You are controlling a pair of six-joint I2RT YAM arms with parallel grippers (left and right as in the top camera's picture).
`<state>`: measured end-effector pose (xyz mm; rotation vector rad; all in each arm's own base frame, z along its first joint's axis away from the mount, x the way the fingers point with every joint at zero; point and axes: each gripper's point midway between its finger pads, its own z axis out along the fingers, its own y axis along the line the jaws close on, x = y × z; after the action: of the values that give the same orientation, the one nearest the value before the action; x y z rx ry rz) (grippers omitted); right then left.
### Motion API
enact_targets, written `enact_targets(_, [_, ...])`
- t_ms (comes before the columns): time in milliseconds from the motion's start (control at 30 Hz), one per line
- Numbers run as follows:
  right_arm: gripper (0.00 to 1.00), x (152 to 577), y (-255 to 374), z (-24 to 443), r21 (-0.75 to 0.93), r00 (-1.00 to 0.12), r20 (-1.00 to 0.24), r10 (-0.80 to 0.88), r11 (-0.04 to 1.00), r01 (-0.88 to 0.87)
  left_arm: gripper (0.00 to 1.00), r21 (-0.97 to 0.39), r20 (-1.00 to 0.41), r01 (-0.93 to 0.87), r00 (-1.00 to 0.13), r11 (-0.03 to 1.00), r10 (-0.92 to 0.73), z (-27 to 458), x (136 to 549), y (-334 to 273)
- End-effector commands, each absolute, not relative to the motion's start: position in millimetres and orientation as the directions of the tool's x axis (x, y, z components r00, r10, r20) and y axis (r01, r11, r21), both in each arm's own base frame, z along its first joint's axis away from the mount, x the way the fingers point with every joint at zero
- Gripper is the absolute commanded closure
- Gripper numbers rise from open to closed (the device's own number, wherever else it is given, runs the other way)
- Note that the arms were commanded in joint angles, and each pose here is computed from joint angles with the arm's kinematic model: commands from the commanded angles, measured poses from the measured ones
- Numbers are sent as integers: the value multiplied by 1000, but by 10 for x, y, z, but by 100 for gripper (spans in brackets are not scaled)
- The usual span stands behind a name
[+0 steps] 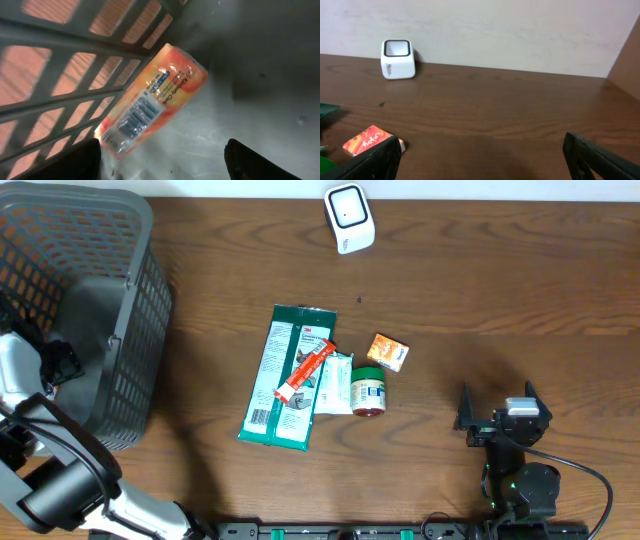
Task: Scan the item barcode
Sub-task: 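Reach the left gripper into the basket and grasp the small orange box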
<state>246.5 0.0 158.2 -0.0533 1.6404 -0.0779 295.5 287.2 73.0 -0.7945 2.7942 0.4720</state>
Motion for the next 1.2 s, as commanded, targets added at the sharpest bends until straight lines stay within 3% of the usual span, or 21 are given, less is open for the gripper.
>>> enact_targets(0, [1, 2462, -25, 1580, -69, -71, -995, -67, 997, 27, 21, 211, -249, -526, -844, 824, -475, 587, 2951, 2863])
enact_targets(300, [1, 2462, -25, 1581, -69, -71, -995, -67, 997, 27, 17, 216, -285, -533, -836, 818, -470, 590, 3024, 2928])
enact_targets(567, [1, 2462, -25, 1581, -69, -71, -995, -67, 997, 27, 39, 96, -288, -511, -836, 854, -468, 553, 3132, 2740])
enact_targets(767, [1, 2462, -25, 1580, -69, -71, -995, -67, 997, 27, 45, 83, -284, -528, -826, 845, -487, 548, 3127, 2720])
enact_targets(867, [1, 2462, -25, 1581, -69, -71, -995, -67, 997, 27, 55, 73, -283, -553, -809, 830, -515, 545, 3120, 2715])
enact_targets(1167, [1, 2462, -25, 1581, -69, -71, -995, -67, 997, 27, 55, -21, -290, -596, -765, 803, -575, 546, 3214, 2596])
